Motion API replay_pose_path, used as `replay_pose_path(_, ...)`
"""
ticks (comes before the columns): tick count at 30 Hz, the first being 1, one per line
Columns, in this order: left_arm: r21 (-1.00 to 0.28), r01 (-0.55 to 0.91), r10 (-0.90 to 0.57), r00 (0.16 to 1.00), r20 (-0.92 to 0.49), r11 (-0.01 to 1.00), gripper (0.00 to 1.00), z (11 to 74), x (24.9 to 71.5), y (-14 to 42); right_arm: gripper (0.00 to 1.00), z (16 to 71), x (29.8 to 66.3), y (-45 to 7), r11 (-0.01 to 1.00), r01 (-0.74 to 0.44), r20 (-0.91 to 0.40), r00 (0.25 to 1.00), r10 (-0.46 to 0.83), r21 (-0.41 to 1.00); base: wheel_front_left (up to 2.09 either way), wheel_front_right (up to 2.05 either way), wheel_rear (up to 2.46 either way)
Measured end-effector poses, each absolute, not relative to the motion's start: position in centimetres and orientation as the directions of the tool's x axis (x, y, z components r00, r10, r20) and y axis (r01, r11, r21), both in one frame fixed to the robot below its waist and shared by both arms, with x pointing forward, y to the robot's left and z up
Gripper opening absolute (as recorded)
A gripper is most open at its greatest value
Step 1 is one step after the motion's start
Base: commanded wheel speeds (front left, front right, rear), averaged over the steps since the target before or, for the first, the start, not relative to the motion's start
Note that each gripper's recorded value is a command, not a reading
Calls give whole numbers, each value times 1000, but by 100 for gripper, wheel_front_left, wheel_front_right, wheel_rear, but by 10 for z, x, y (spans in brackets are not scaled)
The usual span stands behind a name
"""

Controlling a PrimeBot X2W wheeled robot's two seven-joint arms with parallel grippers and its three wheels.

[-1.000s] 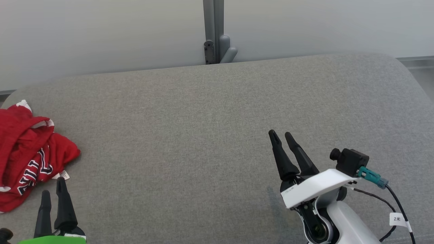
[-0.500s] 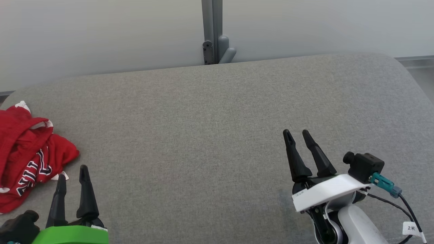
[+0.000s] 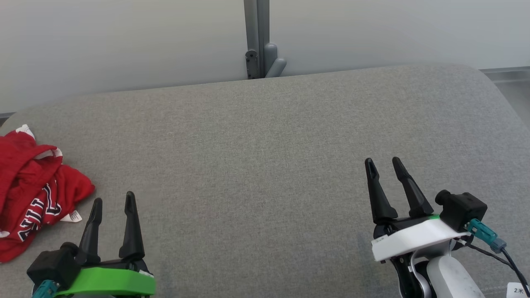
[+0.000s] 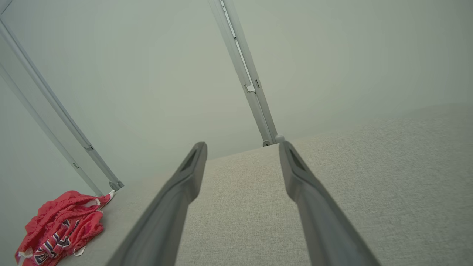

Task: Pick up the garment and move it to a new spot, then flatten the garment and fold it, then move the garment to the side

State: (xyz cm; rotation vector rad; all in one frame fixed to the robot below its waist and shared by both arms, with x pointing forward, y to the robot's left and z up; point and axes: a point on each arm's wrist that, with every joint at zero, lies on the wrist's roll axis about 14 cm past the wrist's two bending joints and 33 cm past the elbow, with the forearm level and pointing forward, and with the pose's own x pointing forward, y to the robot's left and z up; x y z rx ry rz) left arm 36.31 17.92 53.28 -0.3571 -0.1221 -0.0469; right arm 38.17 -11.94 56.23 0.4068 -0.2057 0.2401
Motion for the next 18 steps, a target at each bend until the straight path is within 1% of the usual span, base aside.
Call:
replay_pose_path(9,-262,108,-69,986,155,959,100,539,365,164,100,565,377,-129,933,-243,257,951,174,267,0,0,0)
replay_pose_path(18,-185,141,-106,976,190,973,100,548,366,153,100,561,371,-139,956,-208,249,956,154,208,0,0,0)
